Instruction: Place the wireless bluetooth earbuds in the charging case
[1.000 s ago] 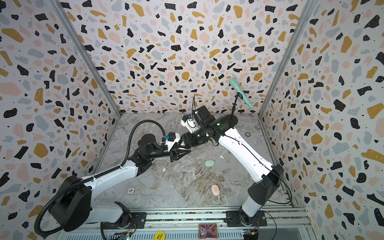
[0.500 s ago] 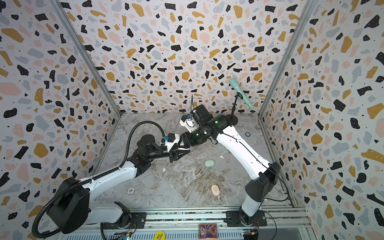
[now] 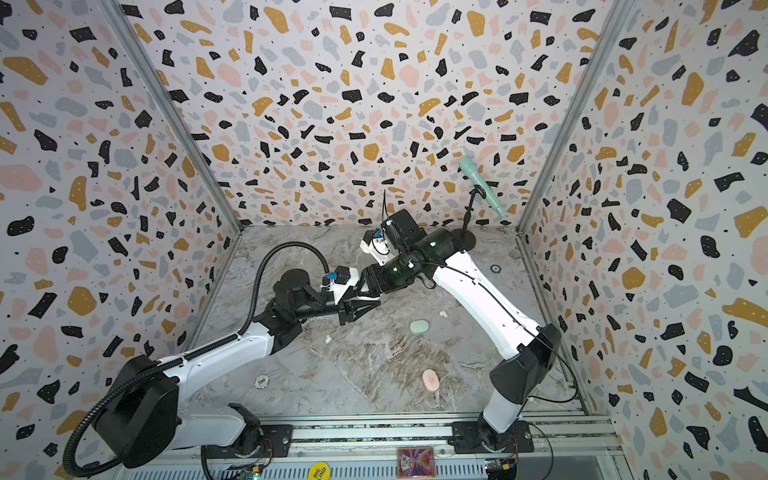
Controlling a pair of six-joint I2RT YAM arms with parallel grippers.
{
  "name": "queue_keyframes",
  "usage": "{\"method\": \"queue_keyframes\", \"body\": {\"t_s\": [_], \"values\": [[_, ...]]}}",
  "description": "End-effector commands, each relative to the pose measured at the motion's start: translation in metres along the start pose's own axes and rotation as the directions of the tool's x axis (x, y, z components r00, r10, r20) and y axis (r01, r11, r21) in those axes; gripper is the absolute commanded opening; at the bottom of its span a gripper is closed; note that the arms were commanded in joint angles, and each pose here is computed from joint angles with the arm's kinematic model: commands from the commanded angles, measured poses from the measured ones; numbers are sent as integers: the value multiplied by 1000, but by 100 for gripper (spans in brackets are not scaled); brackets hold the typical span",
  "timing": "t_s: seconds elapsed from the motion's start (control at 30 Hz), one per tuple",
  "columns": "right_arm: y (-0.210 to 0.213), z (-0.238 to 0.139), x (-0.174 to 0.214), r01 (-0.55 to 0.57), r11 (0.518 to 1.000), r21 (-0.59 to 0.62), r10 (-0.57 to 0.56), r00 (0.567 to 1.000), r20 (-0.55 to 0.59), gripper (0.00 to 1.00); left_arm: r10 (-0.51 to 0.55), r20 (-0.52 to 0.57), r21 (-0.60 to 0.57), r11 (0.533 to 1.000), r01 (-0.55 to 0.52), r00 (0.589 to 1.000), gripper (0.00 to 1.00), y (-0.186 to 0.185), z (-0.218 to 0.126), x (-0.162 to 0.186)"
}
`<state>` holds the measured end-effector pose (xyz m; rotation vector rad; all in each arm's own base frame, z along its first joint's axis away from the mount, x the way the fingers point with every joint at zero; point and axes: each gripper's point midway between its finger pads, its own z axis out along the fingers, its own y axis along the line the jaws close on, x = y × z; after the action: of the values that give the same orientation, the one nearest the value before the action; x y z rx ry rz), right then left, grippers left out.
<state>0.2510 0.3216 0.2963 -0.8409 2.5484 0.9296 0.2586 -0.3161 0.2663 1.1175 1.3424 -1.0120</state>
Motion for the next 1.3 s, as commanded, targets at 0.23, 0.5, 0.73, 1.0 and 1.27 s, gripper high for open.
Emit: {"method": "queue_keyframes", "body": {"t_s": [0.23, 0.5, 0.73, 1.0, 1.27], "values": [[0, 5, 9, -12, 1000, -1, 12, 999, -51, 55, 120, 135, 31, 992, -125, 984, 53, -12, -6, -46], [1, 4, 9, -12, 1000, -3, 12, 999, -49, 55, 118, 125, 35, 992, -123, 985, 49, -13, -6, -44], [1, 6, 11, -16, 1000, -13, 15, 998, -60, 56, 120, 139, 37, 991, -126, 983, 46, -13, -6, -50], [1, 7, 11, -16, 1000, -8, 15, 998, -60, 63, 111, 146, 48, 992, -119, 983, 43, -14, -6, -53], [-2, -2, 5, -26, 1000, 5, 26, 999, -22, 74, 98, 141, 55, 993, -106, 985, 42, -15, -5, -50]]}}
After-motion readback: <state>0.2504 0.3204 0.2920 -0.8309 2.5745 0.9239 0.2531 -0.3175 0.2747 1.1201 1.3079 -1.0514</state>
